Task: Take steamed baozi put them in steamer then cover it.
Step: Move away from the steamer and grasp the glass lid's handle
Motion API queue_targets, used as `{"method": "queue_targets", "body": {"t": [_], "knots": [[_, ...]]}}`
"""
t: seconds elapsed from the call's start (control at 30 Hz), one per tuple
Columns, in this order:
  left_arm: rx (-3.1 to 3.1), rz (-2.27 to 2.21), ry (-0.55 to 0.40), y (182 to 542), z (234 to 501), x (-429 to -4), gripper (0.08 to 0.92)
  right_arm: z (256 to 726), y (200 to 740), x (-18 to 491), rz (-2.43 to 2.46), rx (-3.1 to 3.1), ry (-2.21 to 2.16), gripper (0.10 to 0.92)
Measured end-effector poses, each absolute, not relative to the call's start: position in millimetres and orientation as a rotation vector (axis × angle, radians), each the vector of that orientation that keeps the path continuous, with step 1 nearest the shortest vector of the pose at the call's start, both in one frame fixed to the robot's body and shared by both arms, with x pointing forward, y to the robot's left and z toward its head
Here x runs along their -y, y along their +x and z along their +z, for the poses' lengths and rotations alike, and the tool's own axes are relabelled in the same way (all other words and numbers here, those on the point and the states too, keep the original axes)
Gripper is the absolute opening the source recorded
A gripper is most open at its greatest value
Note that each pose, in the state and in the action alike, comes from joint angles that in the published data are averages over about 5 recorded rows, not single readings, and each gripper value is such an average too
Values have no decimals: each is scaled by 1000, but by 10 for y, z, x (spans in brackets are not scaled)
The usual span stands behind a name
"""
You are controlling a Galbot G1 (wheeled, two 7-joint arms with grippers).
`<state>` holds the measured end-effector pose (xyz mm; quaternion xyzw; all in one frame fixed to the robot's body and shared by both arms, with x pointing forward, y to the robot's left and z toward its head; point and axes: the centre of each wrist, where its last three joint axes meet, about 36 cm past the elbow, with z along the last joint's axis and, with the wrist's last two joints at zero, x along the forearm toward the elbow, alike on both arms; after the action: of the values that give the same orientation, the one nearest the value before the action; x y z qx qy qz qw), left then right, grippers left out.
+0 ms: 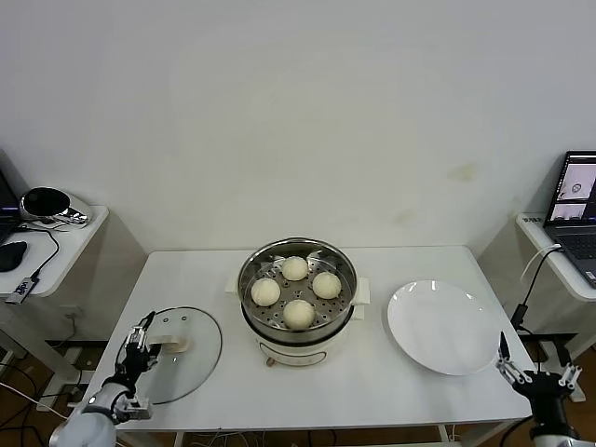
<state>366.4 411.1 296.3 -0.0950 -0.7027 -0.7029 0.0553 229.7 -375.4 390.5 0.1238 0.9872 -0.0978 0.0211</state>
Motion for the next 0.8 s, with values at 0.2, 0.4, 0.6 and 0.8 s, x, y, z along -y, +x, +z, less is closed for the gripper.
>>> {"method": "queue_targets", "body": {"t": [0.2,0.4,0.6,0.8], "knots": [[2150,-2106,-292,3752,2910,-4087,812,3892,2271,3733,-306,-3066,387,823],[2160,-2087,-290,3798,2846,-4070,672,3893,2250,3728,-310,-3068,386,823],[2162,-2081,-278,3794,2786,-4059,498,3897,2250,3734,-313,-3067,385,823],[2172,-2088,-252,3771,2787,-4063,325,3901,2266,3724,-312,-3066,375,823]]}}
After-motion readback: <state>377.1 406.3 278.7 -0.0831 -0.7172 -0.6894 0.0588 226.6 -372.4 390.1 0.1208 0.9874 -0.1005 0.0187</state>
